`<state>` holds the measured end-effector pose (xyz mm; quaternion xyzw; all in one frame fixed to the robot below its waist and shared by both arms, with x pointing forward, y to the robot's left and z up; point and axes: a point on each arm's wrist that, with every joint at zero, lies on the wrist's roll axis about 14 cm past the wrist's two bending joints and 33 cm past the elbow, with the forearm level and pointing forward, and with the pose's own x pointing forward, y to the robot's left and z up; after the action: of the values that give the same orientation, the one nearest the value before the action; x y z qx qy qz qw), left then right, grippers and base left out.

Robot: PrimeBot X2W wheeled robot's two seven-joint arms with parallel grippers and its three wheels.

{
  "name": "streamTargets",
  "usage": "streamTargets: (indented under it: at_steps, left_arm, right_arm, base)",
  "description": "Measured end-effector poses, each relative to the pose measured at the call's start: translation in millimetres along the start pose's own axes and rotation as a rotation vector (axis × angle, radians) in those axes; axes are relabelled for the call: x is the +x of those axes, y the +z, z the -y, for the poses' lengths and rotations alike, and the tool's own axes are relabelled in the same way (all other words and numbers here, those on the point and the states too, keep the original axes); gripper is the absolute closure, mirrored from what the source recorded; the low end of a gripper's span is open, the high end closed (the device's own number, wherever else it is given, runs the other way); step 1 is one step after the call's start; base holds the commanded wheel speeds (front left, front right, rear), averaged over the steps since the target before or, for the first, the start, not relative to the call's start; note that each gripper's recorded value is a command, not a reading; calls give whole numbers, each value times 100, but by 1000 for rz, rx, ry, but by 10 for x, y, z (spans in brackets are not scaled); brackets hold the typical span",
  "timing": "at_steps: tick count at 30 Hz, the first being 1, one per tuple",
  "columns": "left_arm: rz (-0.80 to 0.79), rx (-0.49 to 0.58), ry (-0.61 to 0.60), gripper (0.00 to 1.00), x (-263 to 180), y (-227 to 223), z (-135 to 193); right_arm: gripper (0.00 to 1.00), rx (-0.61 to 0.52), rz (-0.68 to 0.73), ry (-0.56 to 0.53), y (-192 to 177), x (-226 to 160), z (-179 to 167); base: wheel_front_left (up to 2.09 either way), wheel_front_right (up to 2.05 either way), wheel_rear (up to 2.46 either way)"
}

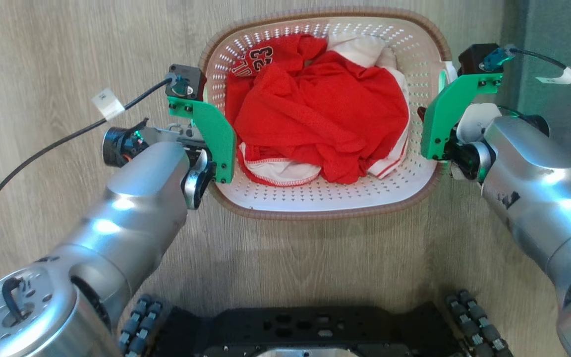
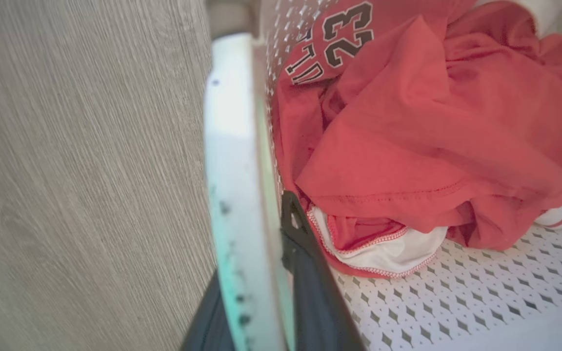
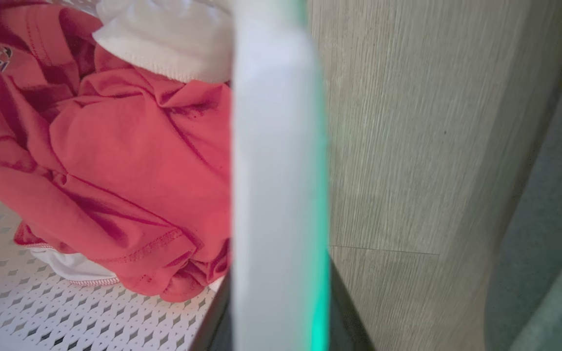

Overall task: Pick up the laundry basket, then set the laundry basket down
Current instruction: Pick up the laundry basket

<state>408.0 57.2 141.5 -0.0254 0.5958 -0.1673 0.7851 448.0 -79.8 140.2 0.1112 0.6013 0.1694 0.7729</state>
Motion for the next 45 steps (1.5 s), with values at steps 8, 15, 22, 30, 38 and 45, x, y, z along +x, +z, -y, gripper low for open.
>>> streamTargets:
  at_steps: [8,15,22,30,38,45]
  left_arm:
    - [-33,39,-37,100,-246,37,96]
    - [-104,85,-70,100,-572,-93,212]
    - [-131,95,-80,100,-946,-111,305]
    - [-73,113,-56,100,-1328,-71,347]
    - [-47,118,-41,100,-1635,-157,404]
    - [-5,133,-22,100,-1836,-90,404]
  right_arm:
    - [100,1,-41,-1,-47,-267,-92]
    - [100,-16,-100,5,-179,-594,-243]
    - [100,-70,-88,5,-139,-965,-410]
    - [100,-116,-30,13,-96,-1344,-626]
    - [100,-139,-10,6,-184,-1673,-818]
    - [100,-164,24,6,-133,-1860,-946]
  base:
    - [0,0,0]
    - [0,0,0]
    - [0,0,0]
    - [0,0,0]
    - [0,0,0]
    - [0,0,0]
